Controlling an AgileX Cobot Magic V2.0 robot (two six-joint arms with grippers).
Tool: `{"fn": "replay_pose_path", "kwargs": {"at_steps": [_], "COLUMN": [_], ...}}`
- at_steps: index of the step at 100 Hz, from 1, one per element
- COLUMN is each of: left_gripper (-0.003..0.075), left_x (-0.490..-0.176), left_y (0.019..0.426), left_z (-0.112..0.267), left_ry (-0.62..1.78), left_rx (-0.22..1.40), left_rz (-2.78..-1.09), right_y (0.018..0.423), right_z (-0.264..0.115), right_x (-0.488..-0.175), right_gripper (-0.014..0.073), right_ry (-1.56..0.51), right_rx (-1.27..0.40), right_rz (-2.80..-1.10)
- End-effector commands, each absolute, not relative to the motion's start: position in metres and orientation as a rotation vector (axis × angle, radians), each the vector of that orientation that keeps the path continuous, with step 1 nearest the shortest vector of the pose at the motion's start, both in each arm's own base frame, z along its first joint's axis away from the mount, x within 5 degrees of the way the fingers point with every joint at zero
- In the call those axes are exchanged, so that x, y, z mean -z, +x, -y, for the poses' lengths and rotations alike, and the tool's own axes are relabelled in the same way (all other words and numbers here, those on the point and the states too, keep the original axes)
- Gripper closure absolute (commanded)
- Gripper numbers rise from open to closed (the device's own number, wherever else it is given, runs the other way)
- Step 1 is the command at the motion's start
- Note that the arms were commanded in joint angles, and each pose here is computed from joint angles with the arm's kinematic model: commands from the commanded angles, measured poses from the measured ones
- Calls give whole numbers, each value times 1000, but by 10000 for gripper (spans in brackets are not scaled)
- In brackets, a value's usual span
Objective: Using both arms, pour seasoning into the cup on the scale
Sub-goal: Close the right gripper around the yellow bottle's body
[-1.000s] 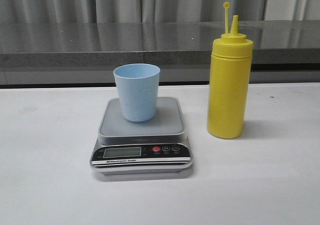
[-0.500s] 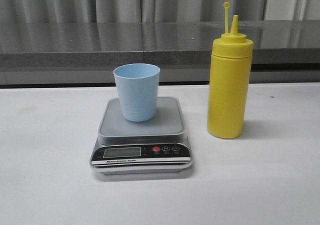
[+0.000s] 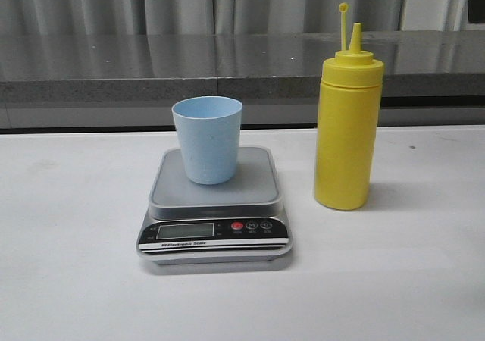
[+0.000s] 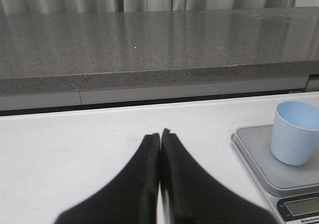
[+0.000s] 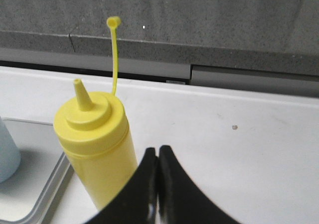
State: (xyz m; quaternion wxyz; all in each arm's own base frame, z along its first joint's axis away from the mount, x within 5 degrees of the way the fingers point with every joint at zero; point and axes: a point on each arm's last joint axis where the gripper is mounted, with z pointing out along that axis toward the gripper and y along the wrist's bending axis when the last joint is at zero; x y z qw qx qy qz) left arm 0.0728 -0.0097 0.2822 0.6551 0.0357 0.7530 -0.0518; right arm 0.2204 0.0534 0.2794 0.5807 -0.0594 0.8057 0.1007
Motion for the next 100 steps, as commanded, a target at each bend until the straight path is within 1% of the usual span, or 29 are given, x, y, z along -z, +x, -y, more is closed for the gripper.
{"fn": "replay_pose_path", "kwargs": {"at_steps": [1, 5, 8, 9, 10, 12, 16, 17, 19, 24, 26, 29, 31, 34, 41, 54, 72, 100], "left_gripper": [740, 740, 740, 740, 740, 740, 740, 740, 740, 740, 740, 740, 740, 740, 740, 740, 740, 740], "left_x": [-297, -297, -297, -297, -297, -297, -297, -297, -297, -297, -297, -297, -297, -297, -297, -297, -297, -297], "left_y": [73, 73, 73, 73, 73, 73, 73, 73, 73, 73, 73, 73, 73, 73, 73, 73, 73, 73], "left_z": [9, 9, 9, 9, 9, 9, 9, 9, 9, 9, 9, 9, 9, 9, 9, 9, 9, 9], "left_ry": [54, 54, 54, 54, 54, 54, 54, 54, 54, 54, 54, 54, 54, 54, 54, 54, 54, 54], "left_rx": [129, 129, 129, 129, 129, 129, 129, 129, 129, 129, 129, 129, 129, 129, 129, 129, 129, 129], "left_rz": [-1615, -1615, -1615, -1615, -1615, -1615, -1615, -1615, -1615, -1615, -1615, -1615, -1615, -1615, -1615, -1615, -1615, -1615], "right_y": [220, 218, 216, 215, 214, 213, 210, 209, 207, 203, 201, 199, 198, 197, 196, 199, 208, 226], "right_z": [-55, -55, -55, -55, -55, -55, -55, -55, -55, -55, -55, -56, -55, -55, -55, -57, -62, -73], "right_x": [-285, -279, -275, -275, -273, -270, -267, -265, -263, -259, -257, -254, -253, -250, -243, -235, -229, -203], "right_gripper": [610, 572, 519, 519, 482, 454, 358, 321, 284, 127, 90, 5, -39, -78, -48, -47, -47, -47], "right_ry": [-150, -151, -152, -152, -153, -153, -159, -161, -166, -184, -192, -197, -199, -200, -203, -221, -244, -283], "right_rx": [-260, -267, -272, -276, -277, -282, -290, -291, -295, -302, -305, -308, -309, -310, -310, -310, -335, -406], "right_rz": [-1754, -1739, -1724, -1711, -1711, -1698, -1663, -1663, -1648, -1615, -1605, -1599, -1597, -1603, -1627, -1649, -1608, -1553]}}
